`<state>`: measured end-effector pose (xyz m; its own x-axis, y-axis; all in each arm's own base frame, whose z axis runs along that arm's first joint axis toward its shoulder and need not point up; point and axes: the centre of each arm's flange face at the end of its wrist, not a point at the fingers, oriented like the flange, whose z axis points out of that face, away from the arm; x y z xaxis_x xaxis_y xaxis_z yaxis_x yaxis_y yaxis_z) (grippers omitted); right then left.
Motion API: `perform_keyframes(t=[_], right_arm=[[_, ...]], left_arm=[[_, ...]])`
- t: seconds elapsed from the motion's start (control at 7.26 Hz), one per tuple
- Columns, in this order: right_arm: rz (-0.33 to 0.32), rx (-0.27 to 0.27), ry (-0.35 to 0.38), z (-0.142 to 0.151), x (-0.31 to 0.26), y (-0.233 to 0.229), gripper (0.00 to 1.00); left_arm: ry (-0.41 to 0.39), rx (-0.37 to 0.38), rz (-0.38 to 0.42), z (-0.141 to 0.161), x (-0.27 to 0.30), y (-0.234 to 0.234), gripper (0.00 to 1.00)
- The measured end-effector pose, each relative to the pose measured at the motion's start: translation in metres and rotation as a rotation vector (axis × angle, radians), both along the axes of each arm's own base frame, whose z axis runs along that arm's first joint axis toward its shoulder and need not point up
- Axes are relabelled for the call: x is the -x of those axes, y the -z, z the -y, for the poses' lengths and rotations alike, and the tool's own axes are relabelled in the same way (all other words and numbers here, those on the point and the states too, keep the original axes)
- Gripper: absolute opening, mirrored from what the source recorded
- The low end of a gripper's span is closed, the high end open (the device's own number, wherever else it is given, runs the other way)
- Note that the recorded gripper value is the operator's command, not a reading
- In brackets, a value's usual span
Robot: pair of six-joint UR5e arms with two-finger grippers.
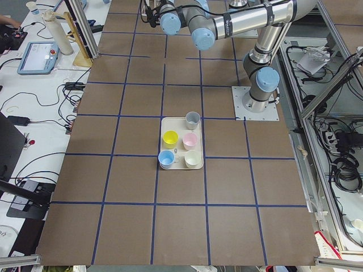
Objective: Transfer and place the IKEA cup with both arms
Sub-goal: 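Lift the cup off the rack with the right gripper while the left arm rises, then carry the cup toward the left gripper while the left gripper approaches its rim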
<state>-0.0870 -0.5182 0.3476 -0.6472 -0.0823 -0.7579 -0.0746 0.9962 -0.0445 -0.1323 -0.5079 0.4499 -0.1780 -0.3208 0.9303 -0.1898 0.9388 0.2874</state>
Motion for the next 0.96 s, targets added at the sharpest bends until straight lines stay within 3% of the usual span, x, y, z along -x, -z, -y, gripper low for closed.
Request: perform_keyframes(t=[0.28,0.55,0.96], right_arm=[[0.14,-0.155,0.078,-0.012,-0.016,-0.003,0.47],[0.274,-0.252,0.124,-0.019,-0.039,-0.007,0.47],[0.401,-0.285,0.144,-0.018,-0.09,-0.018,0.46]], left_arm=[[0.013,-0.014,-0.016,-0.003,0.009,0.006,1.0],[0.042,-0.01,-0.022,-0.006,0.024,0.009,1.0],[0.052,0.012,-0.074,-0.008,0.036,0.007,1.0]])
